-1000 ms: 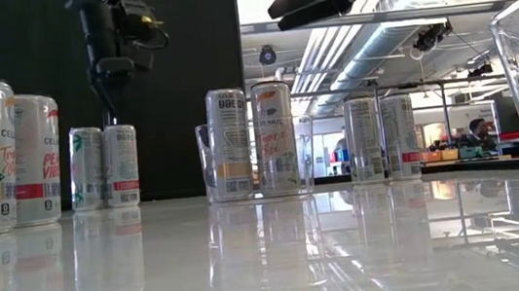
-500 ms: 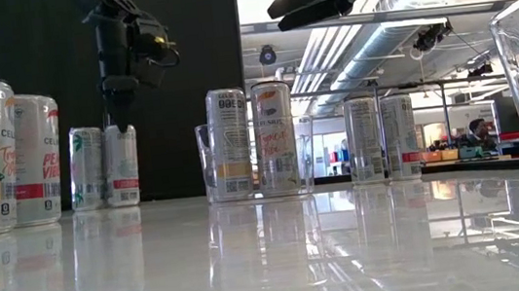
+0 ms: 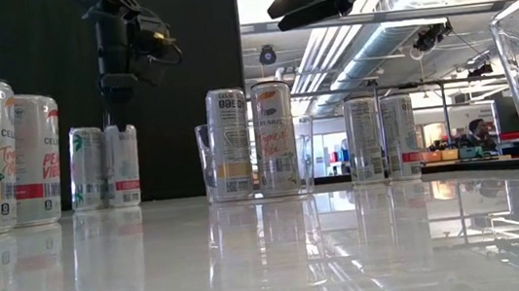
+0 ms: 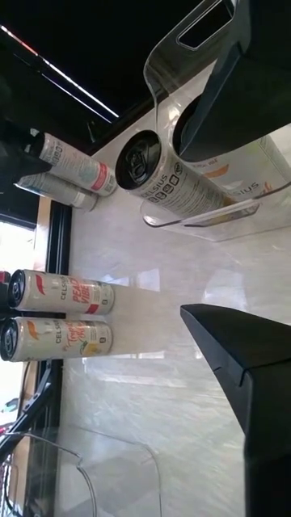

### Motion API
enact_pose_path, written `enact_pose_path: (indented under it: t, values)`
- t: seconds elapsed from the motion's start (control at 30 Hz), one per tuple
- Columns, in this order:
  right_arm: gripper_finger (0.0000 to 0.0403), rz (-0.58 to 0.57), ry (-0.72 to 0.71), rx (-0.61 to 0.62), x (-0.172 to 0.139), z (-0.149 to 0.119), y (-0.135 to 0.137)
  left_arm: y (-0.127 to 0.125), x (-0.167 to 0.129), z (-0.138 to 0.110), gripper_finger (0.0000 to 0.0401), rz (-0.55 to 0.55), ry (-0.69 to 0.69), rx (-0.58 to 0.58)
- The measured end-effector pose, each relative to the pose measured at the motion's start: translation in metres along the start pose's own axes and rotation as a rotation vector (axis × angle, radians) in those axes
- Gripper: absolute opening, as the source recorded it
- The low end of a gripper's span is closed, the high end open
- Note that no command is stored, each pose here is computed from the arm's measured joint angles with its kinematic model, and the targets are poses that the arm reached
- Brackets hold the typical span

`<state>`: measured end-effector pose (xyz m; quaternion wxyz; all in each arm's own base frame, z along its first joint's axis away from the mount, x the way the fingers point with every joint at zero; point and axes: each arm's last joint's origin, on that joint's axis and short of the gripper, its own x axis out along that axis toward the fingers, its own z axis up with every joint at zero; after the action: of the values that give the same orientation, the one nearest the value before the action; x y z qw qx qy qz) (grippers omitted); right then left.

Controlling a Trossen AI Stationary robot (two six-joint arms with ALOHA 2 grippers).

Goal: Sort soda cans
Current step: Put the top left white pink soda can into the bottom left transparent bin

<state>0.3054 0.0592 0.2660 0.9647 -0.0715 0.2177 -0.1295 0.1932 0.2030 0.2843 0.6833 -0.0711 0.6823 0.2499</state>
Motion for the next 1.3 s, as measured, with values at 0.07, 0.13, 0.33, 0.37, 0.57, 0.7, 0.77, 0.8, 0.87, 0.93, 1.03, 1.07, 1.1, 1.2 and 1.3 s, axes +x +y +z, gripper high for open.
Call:
enact_pose_path:
  t: [0.07,0.13,0.33,0.37,0.57,0.7,0.77,0.8,0.87,0.93,1.03,1.07,1.1,1.2,1.3]
  values:
    - [0.0303,0.000,0.000,0.000,0.000,0.000,0.000,-0.003,-0.003,-0.001,0.0335,0.000,-0.010,0.003]
    - [0.0303,0.000,0.000,0.000,0.000,0.000,0.000,-0.006,-0.007,-0.002,0.0335,-0.003,-0.022,0.003]
    - [0.0303,0.000,0.000,0.000,0.000,0.000,0.000,-0.006,-0.014,-0.003,0.0335,0.049,-0.036,0.003]
    - [0.0303,0.000,0.000,0.000,0.000,0.000,0.000,-0.005,-0.015,-0.003,0.0335,0.066,-0.036,0.004]
    - [0.0303,0.000,0.000,0.000,0.000,0.000,0.000,0.001,-0.015,-0.002,0.0335,0.098,-0.053,0.026]
    - [0.0303,0.000,0.000,0.002,0.000,0.000,0.000,0.009,-0.012,-0.002,0.0335,0.083,-0.070,0.014]
    - [0.0303,0.000,0.000,0.002,0.000,0.000,0.000,0.012,-0.011,-0.003,0.0335,0.038,-0.085,0.002]
    - [0.0303,0.001,0.000,0.005,0.000,0.000,0.000,0.013,-0.009,-0.003,0.0335,0.013,-0.086,-0.003]
    - [0.0303,0.002,0.000,0.018,0.000,0.000,0.000,0.016,-0.007,-0.005,0.0335,0.000,-0.069,-0.013]
    - [0.0303,0.002,0.000,0.018,0.000,0.000,0.000,0.018,-0.004,-0.005,0.0335,0.009,-0.055,-0.017]
    - [0.0303,0.002,0.000,0.018,0.000,0.000,0.000,0.019,0.000,-0.003,0.0335,0.004,-0.038,-0.019]
    - [0.0303,0.003,0.000,0.019,0.000,0.000,0.000,0.019,0.002,-0.002,0.0335,0.002,-0.033,-0.019]
    - [0.0303,0.003,0.000,0.018,0.000,0.000,0.000,0.019,0.003,-0.002,0.0335,-0.001,-0.027,-0.017]
    - [0.0303,0.003,0.000,0.018,0.000,0.000,0.000,0.019,0.008,0.000,0.0335,-0.012,-0.013,-0.010]
    - [0.0303,0.003,0.000,0.018,0.000,0.000,0.000,0.017,0.009,0.001,0.0335,-0.036,-0.007,-0.005]
